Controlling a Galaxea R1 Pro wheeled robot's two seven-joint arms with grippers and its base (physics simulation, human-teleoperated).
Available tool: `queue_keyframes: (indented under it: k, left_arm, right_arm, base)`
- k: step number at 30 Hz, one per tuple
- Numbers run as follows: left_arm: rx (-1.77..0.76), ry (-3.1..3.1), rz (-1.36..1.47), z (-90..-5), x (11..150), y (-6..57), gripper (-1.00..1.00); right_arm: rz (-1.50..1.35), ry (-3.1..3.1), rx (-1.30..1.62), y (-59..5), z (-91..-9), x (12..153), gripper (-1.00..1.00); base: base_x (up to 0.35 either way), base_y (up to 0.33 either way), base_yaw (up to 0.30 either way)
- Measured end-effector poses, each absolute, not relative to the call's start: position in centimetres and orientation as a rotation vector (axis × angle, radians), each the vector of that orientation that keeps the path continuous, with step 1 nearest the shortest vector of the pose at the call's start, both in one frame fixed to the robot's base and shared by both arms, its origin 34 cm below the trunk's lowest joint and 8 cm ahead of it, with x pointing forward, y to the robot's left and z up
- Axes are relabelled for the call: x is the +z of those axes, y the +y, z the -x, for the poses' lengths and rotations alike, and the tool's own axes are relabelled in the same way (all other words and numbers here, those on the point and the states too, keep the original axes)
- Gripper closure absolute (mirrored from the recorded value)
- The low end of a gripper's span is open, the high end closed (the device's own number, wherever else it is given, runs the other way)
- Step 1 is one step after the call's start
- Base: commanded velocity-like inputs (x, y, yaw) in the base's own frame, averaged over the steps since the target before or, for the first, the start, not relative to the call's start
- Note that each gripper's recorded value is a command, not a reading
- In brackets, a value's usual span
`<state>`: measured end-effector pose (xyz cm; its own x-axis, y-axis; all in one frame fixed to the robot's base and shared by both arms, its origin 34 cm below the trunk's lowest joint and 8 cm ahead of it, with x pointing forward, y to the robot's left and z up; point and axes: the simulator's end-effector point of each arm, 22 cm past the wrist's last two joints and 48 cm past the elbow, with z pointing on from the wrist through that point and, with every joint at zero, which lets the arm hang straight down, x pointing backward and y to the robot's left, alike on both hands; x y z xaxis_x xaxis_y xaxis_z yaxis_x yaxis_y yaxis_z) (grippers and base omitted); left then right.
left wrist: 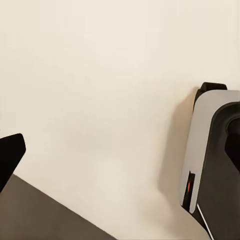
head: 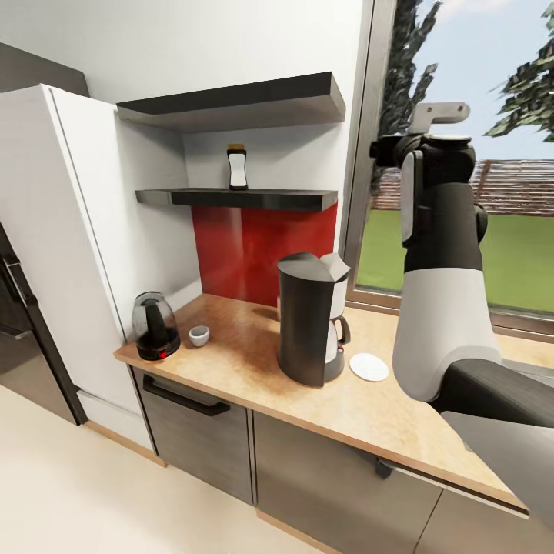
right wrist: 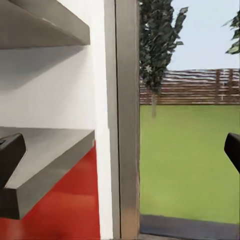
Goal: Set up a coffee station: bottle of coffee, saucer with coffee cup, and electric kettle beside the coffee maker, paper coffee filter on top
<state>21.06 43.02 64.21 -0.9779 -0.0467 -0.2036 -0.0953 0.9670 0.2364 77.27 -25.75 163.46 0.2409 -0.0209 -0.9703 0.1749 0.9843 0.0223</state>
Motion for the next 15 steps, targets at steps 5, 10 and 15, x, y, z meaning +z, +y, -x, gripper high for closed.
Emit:
queue_keyframes:
  k: [5, 10, 15]
  left_arm:
    - [0.370, 2.918, 0.108, -21.07, 64.27, 43.27, -1.00]
    - [0.372, 2.918, 0.109, -21.07, 64.29, 43.36, -1.00]
    - [0.371, 2.917, 0.112, -21.06, 64.28, 43.30, -1.00]
  right_arm:
    - [-0.134, 1.317, -0.109, -25.41, -77.23, 163.59, -1.00]
    - [-0.135, 1.311, -0.104, -25.41, -77.05, 163.81, -1.00]
    - [-0.138, 1.296, -0.103, -25.52, -76.58, 164.34, -1.00]
  base:
    - [0.000, 0.179, 0.000]
    - [0.001, 0.283, 0.000]
    - [0.065, 0.299, 0.000]
